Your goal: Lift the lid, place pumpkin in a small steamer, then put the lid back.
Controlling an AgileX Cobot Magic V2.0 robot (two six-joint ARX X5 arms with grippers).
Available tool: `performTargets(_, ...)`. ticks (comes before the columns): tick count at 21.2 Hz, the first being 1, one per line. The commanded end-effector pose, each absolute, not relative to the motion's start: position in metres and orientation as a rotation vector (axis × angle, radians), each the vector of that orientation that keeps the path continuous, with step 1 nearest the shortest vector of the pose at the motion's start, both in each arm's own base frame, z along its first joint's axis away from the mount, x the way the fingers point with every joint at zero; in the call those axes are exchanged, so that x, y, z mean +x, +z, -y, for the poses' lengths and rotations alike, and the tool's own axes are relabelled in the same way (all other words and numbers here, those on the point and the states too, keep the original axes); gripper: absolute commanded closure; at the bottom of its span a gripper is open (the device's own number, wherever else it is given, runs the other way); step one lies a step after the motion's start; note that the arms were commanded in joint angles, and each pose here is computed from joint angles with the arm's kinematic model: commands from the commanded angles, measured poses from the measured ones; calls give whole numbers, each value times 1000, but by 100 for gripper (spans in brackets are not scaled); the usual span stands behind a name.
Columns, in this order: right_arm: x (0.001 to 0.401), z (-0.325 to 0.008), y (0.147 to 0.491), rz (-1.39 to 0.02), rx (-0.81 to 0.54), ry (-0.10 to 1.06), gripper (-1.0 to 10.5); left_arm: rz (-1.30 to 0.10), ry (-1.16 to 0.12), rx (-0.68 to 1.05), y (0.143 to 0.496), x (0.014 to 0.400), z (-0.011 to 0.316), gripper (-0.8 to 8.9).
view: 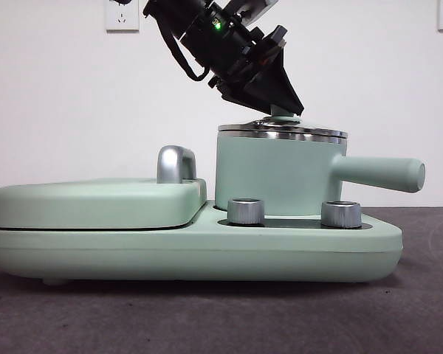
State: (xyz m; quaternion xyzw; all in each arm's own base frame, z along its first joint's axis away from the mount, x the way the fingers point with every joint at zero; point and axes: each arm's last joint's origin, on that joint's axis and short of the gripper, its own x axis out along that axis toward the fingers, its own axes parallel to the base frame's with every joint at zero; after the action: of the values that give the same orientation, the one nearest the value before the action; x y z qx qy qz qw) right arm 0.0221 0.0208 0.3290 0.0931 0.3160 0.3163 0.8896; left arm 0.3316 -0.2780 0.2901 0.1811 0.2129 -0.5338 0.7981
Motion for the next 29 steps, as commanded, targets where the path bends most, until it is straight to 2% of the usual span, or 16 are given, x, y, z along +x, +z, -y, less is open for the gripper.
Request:
performTargets(1,22,-21,331,-644,205,663,421,-524,-1220,359,275,327,291,468)
performTargets(3,22,-21,331,-644,205,663,421,-511,-1187,362,283,328,288,274)
performTargets(4,22,-21,331,-644,205,663,421,-498,-1171,363,288,327,287,239)
performTargets(9,22,-21,331,-645,205,664,421,-450,-1121,269,347,314,268,242)
performTargets(15,21,-21,332,-647,208,678,421,-643,-1104,257,408,251,215,255)
performTargets(19,22,-22,334,-620,216,699,420,-814,-1095,273,426,202,175,256)
performTargets(25,25,-24,341,-545,228,715,420,-866,-1101,266,441,166,148,256)
performTargets(29,27,-25,344,-508,232,723,420,-842,-1094,256,444,143,128,256)
